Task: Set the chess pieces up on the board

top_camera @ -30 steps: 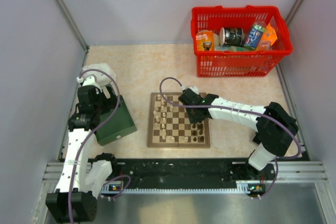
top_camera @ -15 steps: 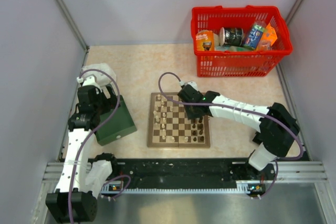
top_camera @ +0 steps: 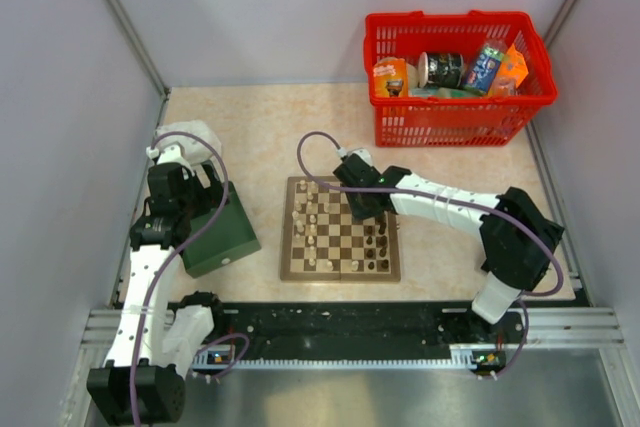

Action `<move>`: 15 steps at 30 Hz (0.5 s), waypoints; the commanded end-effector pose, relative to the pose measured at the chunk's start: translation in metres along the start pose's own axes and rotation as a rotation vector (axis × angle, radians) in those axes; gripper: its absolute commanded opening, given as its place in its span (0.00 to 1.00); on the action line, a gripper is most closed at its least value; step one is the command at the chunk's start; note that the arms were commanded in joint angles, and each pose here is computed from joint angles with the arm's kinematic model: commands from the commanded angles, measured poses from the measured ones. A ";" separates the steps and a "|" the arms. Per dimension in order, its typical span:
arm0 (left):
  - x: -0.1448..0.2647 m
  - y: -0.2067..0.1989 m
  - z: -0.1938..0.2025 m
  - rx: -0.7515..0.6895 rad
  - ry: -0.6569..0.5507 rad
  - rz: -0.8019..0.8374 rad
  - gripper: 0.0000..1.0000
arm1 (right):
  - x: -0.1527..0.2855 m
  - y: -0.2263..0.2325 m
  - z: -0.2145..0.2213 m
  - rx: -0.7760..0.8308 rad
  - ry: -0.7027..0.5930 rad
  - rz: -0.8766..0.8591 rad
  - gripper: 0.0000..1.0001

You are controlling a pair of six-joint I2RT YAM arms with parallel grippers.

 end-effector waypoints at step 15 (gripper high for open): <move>0.000 -0.003 -0.009 -0.005 -0.034 0.009 0.99 | -0.010 0.002 -0.021 -0.029 -0.039 -0.037 0.25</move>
Point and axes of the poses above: each gripper's point midway between its finger pads, its own x axis back along the fingers, its own y axis along the line the jaws close on, z = x × y, the point moved 4 cm from there along x, back along the fingers, and after that the axes turned 5 degrees about x, right-handed, at the moved point
